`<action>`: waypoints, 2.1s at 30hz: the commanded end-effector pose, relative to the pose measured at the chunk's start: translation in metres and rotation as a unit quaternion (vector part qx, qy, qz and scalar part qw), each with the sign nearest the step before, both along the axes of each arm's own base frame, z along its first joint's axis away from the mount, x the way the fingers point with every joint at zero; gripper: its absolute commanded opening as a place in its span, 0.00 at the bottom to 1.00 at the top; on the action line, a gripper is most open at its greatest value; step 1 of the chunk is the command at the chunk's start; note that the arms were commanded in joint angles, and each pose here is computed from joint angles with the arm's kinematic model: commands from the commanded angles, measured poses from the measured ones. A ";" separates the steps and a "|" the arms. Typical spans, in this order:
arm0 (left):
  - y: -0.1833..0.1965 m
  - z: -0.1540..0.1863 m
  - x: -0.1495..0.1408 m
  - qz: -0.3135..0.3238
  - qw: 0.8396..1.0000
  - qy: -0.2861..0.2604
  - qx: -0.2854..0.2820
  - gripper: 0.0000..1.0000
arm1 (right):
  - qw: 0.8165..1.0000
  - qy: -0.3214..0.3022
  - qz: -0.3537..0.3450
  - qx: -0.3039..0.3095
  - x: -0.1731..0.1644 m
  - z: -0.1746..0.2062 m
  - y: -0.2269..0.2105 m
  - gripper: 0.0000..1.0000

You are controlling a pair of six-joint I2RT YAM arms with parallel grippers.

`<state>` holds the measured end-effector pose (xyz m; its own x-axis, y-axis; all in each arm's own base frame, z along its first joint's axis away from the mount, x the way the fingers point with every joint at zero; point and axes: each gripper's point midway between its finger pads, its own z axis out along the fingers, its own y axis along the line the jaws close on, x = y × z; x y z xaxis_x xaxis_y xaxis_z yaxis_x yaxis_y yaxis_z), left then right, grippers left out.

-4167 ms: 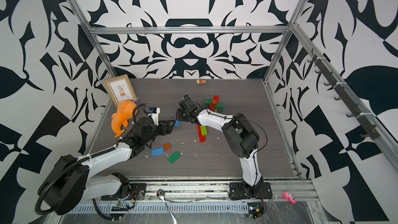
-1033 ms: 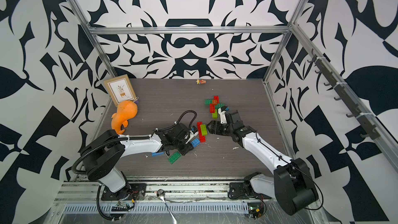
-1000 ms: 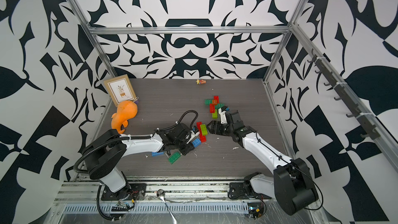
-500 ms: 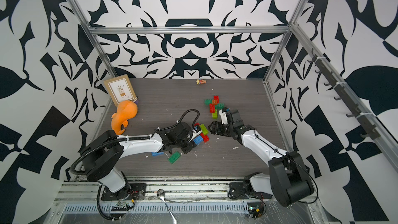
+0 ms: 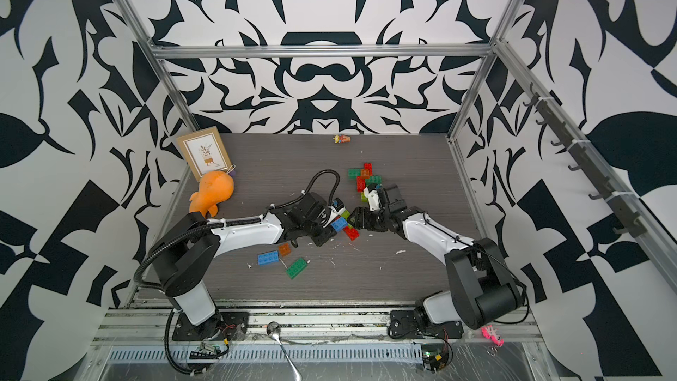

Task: Assemble a small pinwheel with lego
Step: Assemble the lego brick with the lego brick.

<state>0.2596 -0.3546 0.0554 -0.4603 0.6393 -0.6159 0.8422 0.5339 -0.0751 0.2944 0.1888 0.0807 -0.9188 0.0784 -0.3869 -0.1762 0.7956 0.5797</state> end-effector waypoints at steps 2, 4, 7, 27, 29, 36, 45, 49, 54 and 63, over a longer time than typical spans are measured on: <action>0.001 -0.008 -0.010 -0.018 1.000 0.024 0.010 0.29 | 0.999 -0.029 0.016 0.006 0.010 0.015 0.009 0.72; 0.002 -0.009 -0.011 -0.016 0.999 0.029 0.011 0.29 | 0.999 -0.029 0.016 0.004 0.010 0.014 0.009 0.72; 0.000 -0.008 -0.011 -0.010 0.999 0.031 0.002 0.29 | 0.999 -0.028 0.019 0.002 0.011 0.013 0.011 0.72; -0.005 -0.012 -0.007 0.001 0.999 0.043 0.003 0.28 | 0.998 -0.028 0.034 -0.054 0.008 0.001 0.015 0.69; -0.007 -0.010 -0.007 -0.001 0.999 0.043 0.001 0.28 | 0.997 -0.027 0.035 -0.064 0.007 -0.001 0.015 0.69; -0.009 -0.010 -0.010 -0.010 0.999 0.040 0.010 0.28 | 0.995 -0.022 0.031 -0.093 0.008 -0.008 0.011 0.67; -0.013 -0.016 -0.011 -0.019 0.999 0.036 0.031 0.28 | 0.989 -0.007 0.011 -0.144 0.006 -0.021 -0.006 0.63; -0.015 -0.017 -0.009 -0.017 0.999 0.037 0.033 0.28 | 0.988 -0.002 0.007 -0.151 0.004 -0.026 -0.009 0.63; -0.018 -0.015 -0.009 -0.017 0.999 0.033 0.031 0.28 | 0.986 0.003 -0.010 -0.169 0.001 -0.032 -0.019 0.61; -0.022 -0.019 -0.008 -0.025 0.998 0.022 0.057 0.29 | 0.983 0.026 -0.036 -0.180 -0.007 -0.048 -0.029 0.57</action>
